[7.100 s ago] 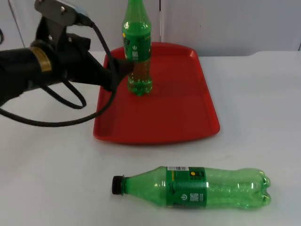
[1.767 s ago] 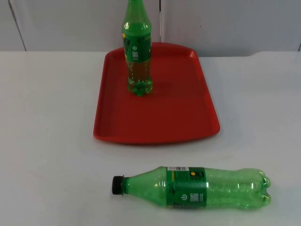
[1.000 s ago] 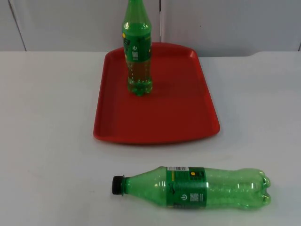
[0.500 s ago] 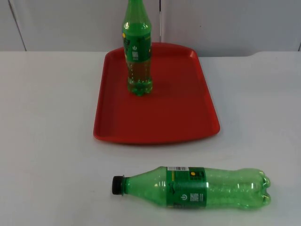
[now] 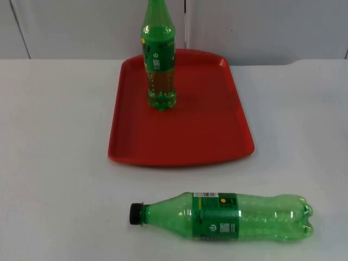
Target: Place the bottle upright on the tray.
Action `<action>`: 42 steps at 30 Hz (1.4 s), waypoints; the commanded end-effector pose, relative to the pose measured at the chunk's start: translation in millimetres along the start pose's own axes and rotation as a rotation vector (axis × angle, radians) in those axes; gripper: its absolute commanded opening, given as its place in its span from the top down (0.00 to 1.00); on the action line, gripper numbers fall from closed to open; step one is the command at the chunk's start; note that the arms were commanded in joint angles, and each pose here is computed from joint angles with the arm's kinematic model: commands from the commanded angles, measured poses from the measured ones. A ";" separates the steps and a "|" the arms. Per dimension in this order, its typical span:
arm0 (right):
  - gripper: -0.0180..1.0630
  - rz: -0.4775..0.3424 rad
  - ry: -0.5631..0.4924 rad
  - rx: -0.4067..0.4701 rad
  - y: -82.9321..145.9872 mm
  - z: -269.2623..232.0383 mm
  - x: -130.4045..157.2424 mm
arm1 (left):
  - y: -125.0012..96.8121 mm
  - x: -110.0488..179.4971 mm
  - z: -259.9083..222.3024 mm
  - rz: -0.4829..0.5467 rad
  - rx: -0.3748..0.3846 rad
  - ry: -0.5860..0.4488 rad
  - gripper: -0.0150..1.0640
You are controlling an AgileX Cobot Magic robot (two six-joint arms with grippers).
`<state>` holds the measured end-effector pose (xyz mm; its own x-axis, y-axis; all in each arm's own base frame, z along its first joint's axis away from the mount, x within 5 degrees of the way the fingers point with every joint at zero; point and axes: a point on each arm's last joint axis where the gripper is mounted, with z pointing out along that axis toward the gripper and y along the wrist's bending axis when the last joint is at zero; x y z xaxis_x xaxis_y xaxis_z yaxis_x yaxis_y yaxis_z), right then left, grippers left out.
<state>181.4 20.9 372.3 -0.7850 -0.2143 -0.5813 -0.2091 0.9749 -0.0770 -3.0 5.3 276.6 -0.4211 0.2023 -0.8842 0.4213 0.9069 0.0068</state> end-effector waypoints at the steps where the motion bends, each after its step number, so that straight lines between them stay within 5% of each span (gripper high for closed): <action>1: 0.01 -0.027 0.026 -0.009 -1.4 8.2 -10.1 | 0.3 1.0 0.5 0.003 0.002 0.003 0.01; 17: 0.01 -0.084 0.200 -0.123 0.4 85.4 -81.5 | 0.3 1.0 0.5 0.003 0.002 0.003 0.01; 22: 0.01 -0.216 0.244 -0.166 22.9 111.1 -105.8 | 0.3 1.0 0.5 0.003 0.002 0.003 0.01; 29: 0.01 -0.441 0.242 -0.254 82.2 137.9 -125.6 | 0.3 1.0 0.5 0.003 0.002 0.003 0.01; 42: 0.01 -0.960 0.275 -0.423 200.0 154.9 -94.9 | 0.3 1.0 0.5 0.003 0.002 0.003 0.01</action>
<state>313.9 230.2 289.3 -0.3721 -0.8973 -0.2374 -0.9128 0.4002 -0.0819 -3.0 5.3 276.6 -0.4211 0.2023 -0.8842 0.4213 0.9069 0.0068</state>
